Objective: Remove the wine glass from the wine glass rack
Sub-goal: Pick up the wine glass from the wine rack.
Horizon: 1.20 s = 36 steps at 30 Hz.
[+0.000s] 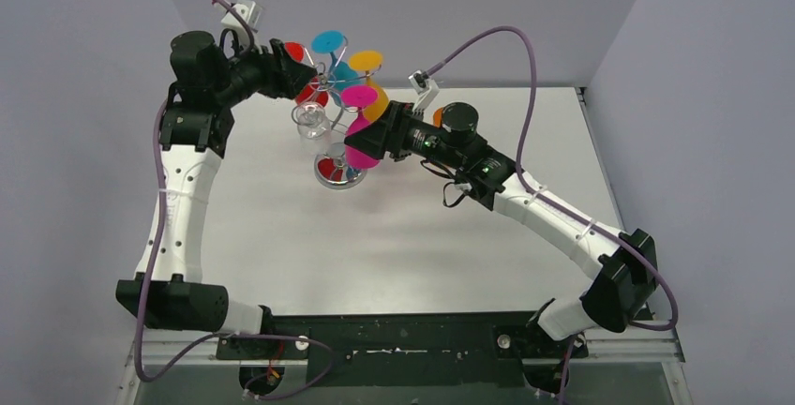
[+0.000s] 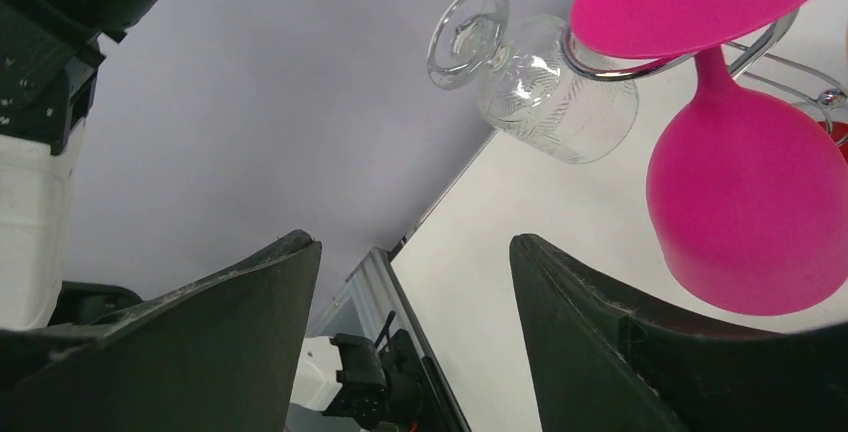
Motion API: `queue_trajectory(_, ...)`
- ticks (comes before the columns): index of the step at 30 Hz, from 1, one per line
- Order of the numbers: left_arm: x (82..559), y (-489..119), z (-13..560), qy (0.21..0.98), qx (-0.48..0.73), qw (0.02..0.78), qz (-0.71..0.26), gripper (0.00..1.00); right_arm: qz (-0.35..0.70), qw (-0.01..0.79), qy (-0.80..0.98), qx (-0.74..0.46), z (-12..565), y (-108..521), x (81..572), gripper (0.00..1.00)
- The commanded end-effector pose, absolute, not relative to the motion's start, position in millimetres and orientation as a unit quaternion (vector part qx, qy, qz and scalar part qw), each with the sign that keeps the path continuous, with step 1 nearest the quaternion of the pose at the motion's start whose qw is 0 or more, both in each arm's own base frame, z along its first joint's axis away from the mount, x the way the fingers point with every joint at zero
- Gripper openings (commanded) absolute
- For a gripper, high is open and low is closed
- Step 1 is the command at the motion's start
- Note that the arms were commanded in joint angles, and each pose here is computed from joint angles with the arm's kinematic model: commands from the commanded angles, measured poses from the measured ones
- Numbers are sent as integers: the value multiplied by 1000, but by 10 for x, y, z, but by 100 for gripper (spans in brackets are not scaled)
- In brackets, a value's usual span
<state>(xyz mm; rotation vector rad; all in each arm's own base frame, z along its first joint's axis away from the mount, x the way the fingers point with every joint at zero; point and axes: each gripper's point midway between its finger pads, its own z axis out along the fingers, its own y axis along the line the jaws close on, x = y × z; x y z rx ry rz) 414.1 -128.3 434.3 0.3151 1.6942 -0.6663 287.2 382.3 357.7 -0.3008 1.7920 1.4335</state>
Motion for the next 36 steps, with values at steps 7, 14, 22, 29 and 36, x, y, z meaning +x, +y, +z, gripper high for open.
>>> queue_trajectory(7,3390,-1287,4194,732,196,588,-283,69,567,451,684,-83,3783,4057,2982,70)
queue_trajectory(14,3444,-1067,3999,769,151,578,-228,69,584,453,672,-39,3868,4304,3104,67)
queue_trajectory(22,3531,-1094,3907,778,118,563,-253,58,585,462,665,38,3851,4406,3351,62)
queue_trajectory(29,3595,-1086,3802,787,109,550,-257,44,584,462,665,52,3814,4552,3515,55)
queue_trajectory(36,3637,-1086,3682,795,110,538,-257,33,589,460,663,48,3831,4670,3585,35)
